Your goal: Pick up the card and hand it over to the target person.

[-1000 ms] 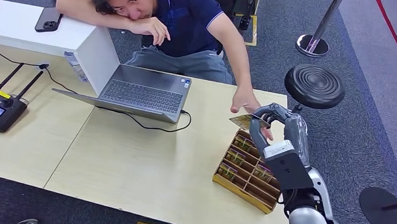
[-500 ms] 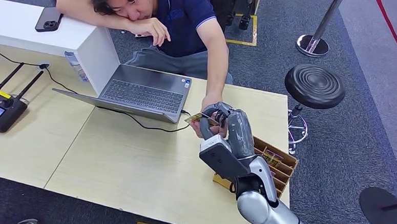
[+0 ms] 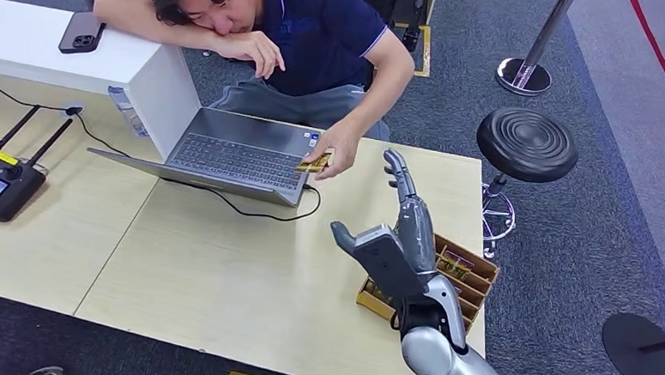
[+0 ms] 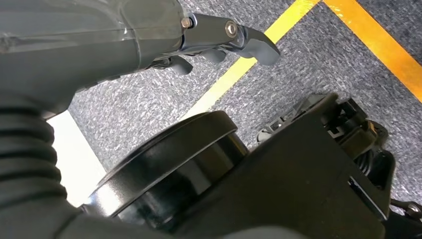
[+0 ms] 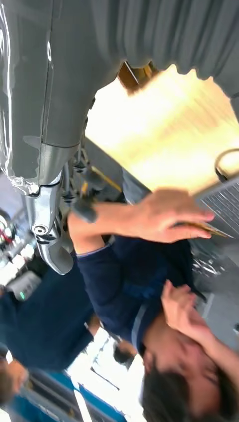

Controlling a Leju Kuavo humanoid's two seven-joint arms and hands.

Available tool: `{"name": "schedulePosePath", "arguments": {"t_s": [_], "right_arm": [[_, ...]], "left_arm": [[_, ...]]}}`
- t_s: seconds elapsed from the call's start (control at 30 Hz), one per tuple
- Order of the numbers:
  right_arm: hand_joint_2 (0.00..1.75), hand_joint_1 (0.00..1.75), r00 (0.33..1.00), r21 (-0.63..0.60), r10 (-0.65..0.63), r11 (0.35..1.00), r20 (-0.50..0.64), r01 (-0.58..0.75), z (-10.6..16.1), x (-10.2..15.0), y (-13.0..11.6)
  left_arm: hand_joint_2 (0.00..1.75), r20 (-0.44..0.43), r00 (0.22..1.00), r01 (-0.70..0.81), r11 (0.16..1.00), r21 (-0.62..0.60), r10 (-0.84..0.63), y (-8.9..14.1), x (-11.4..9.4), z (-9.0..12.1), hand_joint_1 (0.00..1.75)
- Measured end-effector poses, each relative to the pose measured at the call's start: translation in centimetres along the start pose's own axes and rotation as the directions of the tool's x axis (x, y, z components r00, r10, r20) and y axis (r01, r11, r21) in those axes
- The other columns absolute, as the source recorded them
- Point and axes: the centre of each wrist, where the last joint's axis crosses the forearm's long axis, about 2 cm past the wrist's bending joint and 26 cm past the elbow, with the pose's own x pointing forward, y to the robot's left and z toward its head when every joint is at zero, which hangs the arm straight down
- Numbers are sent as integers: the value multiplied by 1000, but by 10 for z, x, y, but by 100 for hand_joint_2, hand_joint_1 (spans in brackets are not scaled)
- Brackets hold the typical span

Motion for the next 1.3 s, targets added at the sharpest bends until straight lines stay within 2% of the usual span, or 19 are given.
{"name": "schedulePosePath", "arguments": {"t_s": [0.17, 0.3, 0.43, 0.53, 0.67, 0.93, 1.0, 1.07, 1.13, 1.2, 1.3], "right_arm": [[0, 0, 979, -125, 70, 988, -191, -95, 40, -38, -48], [175, 0, 929, -169, 97, 971, -358, -166, 78, -70, -74], [175, 0, 865, -170, 118, 959, -488, -226, 113, -92, -85], [175, 0, 835, -168, 111, 957, -539, -236, 129, -101, -86], [175, 0, 810, -159, 73, 967, -581, -201, 139, -109, -78], [175, 0, 801, -109, -8, 991, -599, -72, 142, -114, -44], [175, 0, 797, -121, -67, 993, -601, -8, 141, -114, -39], [175, 0, 757, -139, -253, 967, -602, 212, 140, -115, -33], [175, 0, 691, -130, -425, 890, -585, 437, 139, -116, -28], [175, 0, 672, -79, -470, 847, -572, 526, 138, -115, -27], [175, 0, 671, -57, -511, 816, -537, 576, 132, -109, -30]], "left_arm": [[0, -29, 998, -50, 999, 9, 51, -7, -15, 4, 0], [0, -43, 996, -81, 997, 17, 81, -12, -23, 6, 0], [0, -53, 993, -106, 994, 28, 107, -11, -25, 7, 0], [0, -56, 992, -109, 994, 31, 111, -10, -26, 6, 0], [0, -50, 993, -109, 993, 36, 111, -10, -25, 6, 0], [0, -19, 995, -97, 995, 36, 97, -11, -20, 5, 0], [0, -17, 995, -94, 995, 34, 94, -11, -19, 5, 0], [0, -21, 996, -83, 996, 26, 84, -10, -19, 5, 0], [0, -28, 997, -73, 997, 16, 73, -10, -20, 5, 0], [0, -36, 997, -69, 998, 10, 69, -9, -22, 5, 0], [0, -47, 997, -69, 998, 6, 69, -9, -25, 6, 0]]}}
